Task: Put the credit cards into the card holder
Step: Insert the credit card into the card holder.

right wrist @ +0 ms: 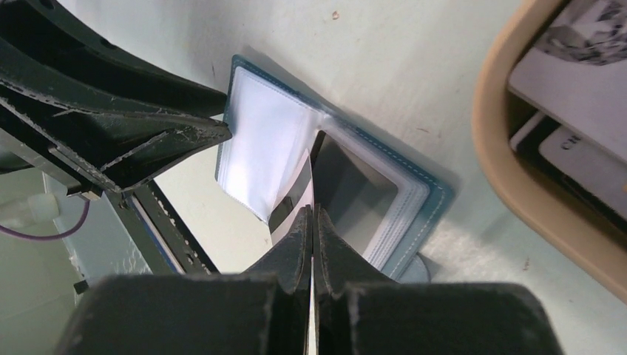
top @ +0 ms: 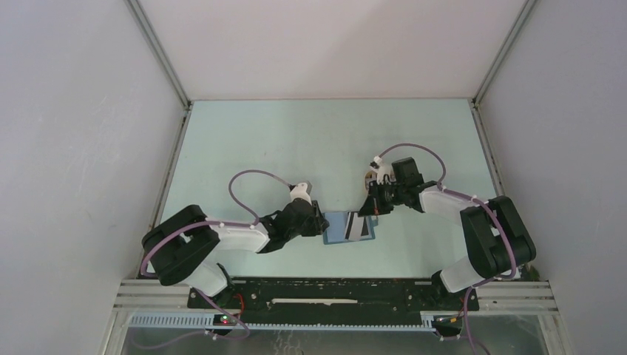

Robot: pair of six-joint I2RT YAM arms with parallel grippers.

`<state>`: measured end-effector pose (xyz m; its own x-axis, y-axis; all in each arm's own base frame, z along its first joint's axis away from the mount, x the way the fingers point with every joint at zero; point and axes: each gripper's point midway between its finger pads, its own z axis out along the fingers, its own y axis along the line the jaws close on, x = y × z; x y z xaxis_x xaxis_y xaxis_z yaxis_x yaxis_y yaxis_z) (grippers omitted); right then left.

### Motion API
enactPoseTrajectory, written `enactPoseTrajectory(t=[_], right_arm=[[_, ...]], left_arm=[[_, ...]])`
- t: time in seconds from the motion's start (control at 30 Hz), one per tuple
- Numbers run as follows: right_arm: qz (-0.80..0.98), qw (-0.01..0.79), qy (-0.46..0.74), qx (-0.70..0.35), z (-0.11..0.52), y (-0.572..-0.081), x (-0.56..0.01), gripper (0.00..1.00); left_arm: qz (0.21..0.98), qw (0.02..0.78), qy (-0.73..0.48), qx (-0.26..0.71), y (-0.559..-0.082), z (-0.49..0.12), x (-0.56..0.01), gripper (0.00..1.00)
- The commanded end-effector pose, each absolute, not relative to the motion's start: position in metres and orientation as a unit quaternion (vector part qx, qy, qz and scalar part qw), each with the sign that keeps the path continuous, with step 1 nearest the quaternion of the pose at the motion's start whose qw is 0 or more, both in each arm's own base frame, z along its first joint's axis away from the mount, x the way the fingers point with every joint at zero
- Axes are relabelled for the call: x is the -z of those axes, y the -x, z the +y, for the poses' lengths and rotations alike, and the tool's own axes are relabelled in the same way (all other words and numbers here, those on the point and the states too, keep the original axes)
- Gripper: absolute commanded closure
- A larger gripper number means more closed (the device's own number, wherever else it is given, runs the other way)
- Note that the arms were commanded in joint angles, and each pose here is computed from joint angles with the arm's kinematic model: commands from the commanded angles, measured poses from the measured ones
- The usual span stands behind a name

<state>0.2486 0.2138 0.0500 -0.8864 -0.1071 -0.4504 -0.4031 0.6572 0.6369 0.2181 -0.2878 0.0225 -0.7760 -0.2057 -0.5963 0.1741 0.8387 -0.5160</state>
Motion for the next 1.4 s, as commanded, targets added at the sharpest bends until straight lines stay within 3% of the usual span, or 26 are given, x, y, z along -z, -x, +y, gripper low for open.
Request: enactPoseTrajectory(t=[0.0, 1.17, 1.37], right_arm=[[0.889, 0.194, 0.168, -0.380, 0.220, -0.250, -0.052, 1.00], [0.899, 0.099, 0.155, -0.397, 0.249, -0.251, -0.030, 1.00], [0.895, 0.090, 0.164, -0.404, 0.255, -0.252, -0.030, 0.95]], left_arm=[[0.912, 0.321, -0.003, 0.257, -0.214, -0.284, -0.011, 0.62], [0.908, 0.317, -0.023, 0.274, -0.212, -0.293, -0.013, 0.65], [0.905, 0.315, -0.030, 0.284, -0.210, -0.296, -0.014, 0.64]])
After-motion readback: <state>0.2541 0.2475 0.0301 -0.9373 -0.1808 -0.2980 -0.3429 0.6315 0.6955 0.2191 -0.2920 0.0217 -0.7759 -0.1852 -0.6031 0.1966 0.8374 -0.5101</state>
